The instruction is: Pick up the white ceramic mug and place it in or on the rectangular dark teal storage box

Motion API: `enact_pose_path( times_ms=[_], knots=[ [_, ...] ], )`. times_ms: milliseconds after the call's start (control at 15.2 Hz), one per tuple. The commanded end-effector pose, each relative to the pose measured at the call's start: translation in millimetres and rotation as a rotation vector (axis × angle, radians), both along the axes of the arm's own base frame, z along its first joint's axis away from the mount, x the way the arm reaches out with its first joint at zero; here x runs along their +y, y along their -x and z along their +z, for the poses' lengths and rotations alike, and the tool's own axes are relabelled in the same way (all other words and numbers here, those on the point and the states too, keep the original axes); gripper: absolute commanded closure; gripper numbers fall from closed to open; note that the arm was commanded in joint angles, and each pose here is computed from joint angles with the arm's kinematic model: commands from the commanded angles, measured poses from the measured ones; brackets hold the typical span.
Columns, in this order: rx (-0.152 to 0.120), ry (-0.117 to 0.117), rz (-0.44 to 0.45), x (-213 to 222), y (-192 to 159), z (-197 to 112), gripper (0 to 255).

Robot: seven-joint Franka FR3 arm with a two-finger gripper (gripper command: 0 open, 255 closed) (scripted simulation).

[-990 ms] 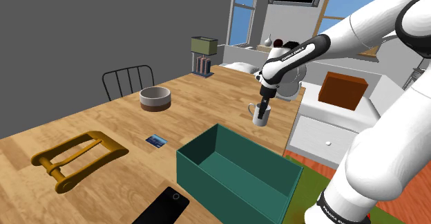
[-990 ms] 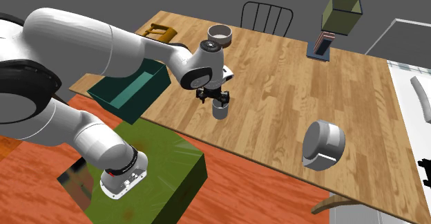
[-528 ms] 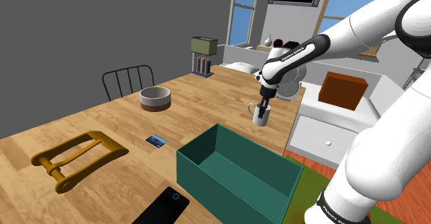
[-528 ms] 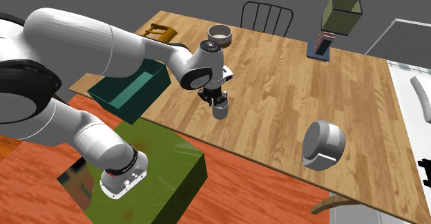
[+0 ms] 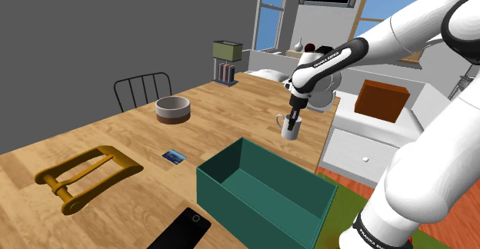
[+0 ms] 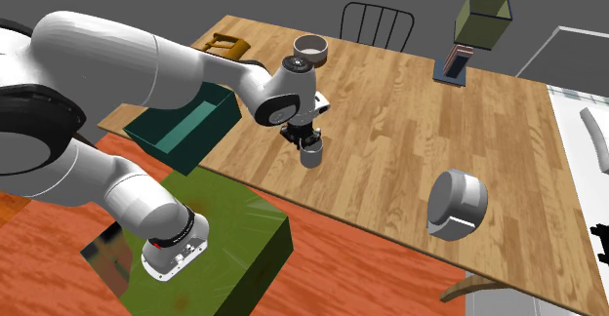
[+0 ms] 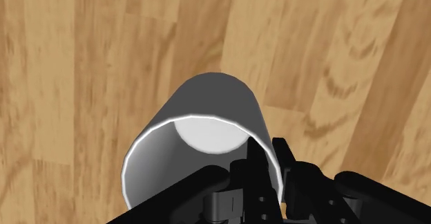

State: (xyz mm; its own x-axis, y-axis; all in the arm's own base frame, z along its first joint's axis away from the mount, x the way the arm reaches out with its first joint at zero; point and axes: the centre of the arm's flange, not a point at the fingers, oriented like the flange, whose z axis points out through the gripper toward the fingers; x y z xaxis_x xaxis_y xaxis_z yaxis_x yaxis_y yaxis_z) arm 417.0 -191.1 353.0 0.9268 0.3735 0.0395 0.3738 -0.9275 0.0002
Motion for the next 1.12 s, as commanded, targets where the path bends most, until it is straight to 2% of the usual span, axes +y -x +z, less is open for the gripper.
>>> enact_pose_path(
  times_ms=[0, 1056],
  knots=[
    [0.0, 0.0, 0.0, -0.2, 0.1, 8.1, 255],
    [0.0, 0.0, 0.0, -0.2, 0.1, 92.5, 255]
  ],
)
